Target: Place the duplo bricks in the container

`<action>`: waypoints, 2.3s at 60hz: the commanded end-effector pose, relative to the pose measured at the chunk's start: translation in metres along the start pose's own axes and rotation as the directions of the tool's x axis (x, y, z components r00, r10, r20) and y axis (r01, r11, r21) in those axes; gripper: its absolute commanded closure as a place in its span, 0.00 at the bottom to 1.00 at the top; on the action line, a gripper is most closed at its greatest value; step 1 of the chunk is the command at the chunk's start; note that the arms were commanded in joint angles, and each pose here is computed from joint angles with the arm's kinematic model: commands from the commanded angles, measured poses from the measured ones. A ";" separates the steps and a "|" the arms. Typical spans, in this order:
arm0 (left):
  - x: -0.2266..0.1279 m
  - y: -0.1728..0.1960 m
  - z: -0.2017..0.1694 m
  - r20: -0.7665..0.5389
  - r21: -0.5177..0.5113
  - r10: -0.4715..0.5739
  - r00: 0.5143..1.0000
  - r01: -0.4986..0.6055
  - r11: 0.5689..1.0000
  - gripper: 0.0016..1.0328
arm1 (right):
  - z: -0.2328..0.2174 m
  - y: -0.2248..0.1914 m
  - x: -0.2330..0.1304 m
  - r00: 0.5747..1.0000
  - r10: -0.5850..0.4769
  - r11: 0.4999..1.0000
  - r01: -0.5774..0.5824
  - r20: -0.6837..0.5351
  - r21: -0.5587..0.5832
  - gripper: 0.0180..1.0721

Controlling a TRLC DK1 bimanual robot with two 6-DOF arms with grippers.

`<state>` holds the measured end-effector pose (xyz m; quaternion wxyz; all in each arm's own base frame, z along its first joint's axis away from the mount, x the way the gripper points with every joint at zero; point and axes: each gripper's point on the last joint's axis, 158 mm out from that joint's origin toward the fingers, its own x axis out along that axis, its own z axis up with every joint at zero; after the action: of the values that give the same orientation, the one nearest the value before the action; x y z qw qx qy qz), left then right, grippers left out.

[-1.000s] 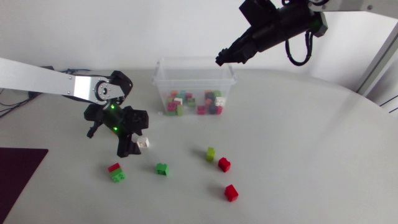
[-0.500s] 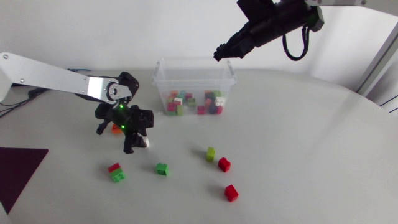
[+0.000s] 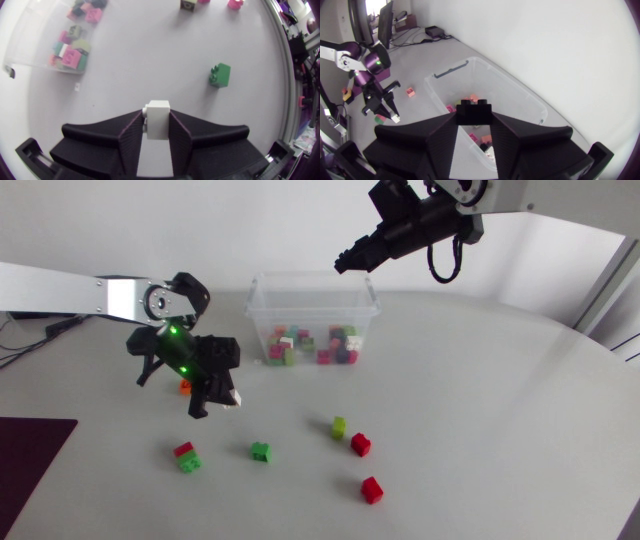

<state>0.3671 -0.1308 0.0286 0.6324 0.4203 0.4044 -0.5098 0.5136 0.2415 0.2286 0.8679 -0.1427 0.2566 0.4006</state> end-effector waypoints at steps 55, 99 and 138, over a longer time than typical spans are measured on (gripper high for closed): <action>-0.156 0.144 0.153 0.430 -0.622 0.604 0.672 -0.265 0.737 0.89 | -0.021 -0.011 0.019 0.989 -0.149 0.982 0.147 0.007 0.119 0.05; -0.126 0.211 0.167 0.356 -0.731 0.698 0.622 -0.280 0.622 0.87 | -0.171 0.097 -0.057 0.968 -0.020 0.989 0.056 -0.251 0.139 0.05; -0.111 0.218 0.159 0.291 -0.741 0.709 0.643 -0.317 0.592 0.05 | -0.278 0.164 -0.042 0.782 0.027 0.995 0.036 -0.623 0.089 0.07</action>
<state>0.5805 -0.2166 0.1893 0.9448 0.1142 0.2104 -0.2238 0.2827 0.1967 0.0385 0.7627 -0.2200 0.5133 0.3263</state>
